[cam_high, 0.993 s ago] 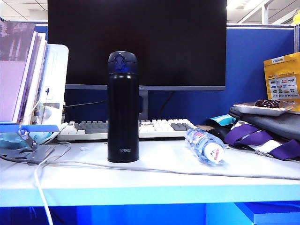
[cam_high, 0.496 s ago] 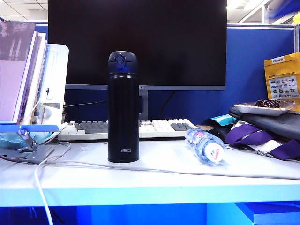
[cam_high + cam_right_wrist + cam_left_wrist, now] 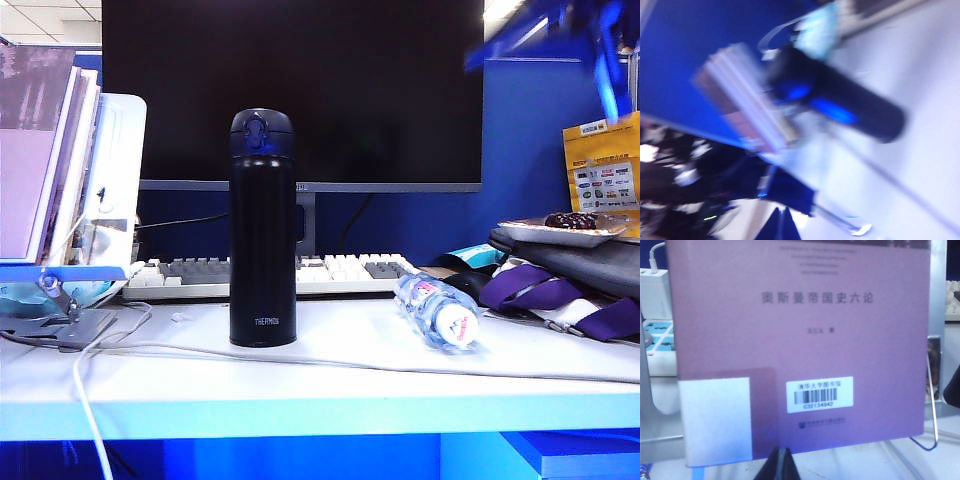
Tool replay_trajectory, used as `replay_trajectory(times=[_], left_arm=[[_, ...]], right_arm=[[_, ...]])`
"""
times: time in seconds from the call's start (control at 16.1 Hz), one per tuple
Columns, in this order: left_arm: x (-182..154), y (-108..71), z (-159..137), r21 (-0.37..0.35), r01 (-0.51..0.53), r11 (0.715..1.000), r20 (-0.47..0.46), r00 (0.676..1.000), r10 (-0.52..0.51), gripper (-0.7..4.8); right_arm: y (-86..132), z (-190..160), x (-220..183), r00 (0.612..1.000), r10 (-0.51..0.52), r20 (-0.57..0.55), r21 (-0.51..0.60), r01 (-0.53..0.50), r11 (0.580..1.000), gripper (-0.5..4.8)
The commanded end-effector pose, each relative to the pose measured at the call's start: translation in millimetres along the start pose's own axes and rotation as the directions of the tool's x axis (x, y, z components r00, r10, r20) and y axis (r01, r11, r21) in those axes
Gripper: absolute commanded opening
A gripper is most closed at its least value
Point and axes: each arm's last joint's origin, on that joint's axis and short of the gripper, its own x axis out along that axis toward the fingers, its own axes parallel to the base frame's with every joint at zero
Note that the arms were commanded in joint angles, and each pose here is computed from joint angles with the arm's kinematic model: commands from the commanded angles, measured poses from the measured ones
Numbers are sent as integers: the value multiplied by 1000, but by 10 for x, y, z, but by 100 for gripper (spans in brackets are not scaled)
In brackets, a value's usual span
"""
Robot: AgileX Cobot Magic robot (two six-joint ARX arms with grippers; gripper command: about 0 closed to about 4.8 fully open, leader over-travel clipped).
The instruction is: Pick up the mineral water bottle and place it vertically to the right of the black thermos cup.
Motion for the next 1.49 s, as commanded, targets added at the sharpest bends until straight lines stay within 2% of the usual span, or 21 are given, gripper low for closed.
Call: replay_trajectory(times=[0.06, 0.12, 0.19, 0.37, 0.5, 0.62, 0.87, 1.18, 1.49], left_arm=[[-1, -1, -11, 1, 4, 1000, -9, 1000, -4, -5], [-1, -1, -11, 1, 4, 1000, -9, 1000, -4, -5], [-1, -1, -11, 1, 4, 1000, -9, 1000, -4, -5], [-1, -1, -11, 1, 4, 1000, -9, 1000, -4, -5], [-1, -1, -11, 1, 4, 1000, -9, 1000, -4, -5], [-1, -1, -11, 1, 4, 1000, -9, 1000, -4, -5], [-1, -1, -11, 1, 4, 1000, -9, 1000, -4, -5], [-1, -1, -11, 1, 4, 1000, -9, 1000, -4, -5], [-1, -1, -11, 1, 4, 1000, -9, 1000, -4, -5]], right_arm=[[-192, 5, 277, 991, -136, -19, -56, 134, 989, 303], [-230, -14, 377, 985, -168, -46, -66, 165, 984, 442], [-271, -37, 501, 973, -215, -79, -87, 208, 974, 479], [-354, -61, 691, 921, -373, -114, -148, 355, 923, 479], [-390, -63, 727, 861, -503, -77, -174, 485, 857, 479], [-403, -40, 714, 818, -575, -34, -199, 558, 806, 479], [-433, 0, 771, 811, -583, -46, -227, 560, 797, 479], [-601, 44, 955, 781, -614, -109, -224, 583, 781, 479], [-760, 15, 1085, 776, -602, -190, -211, 567, 797, 479]])
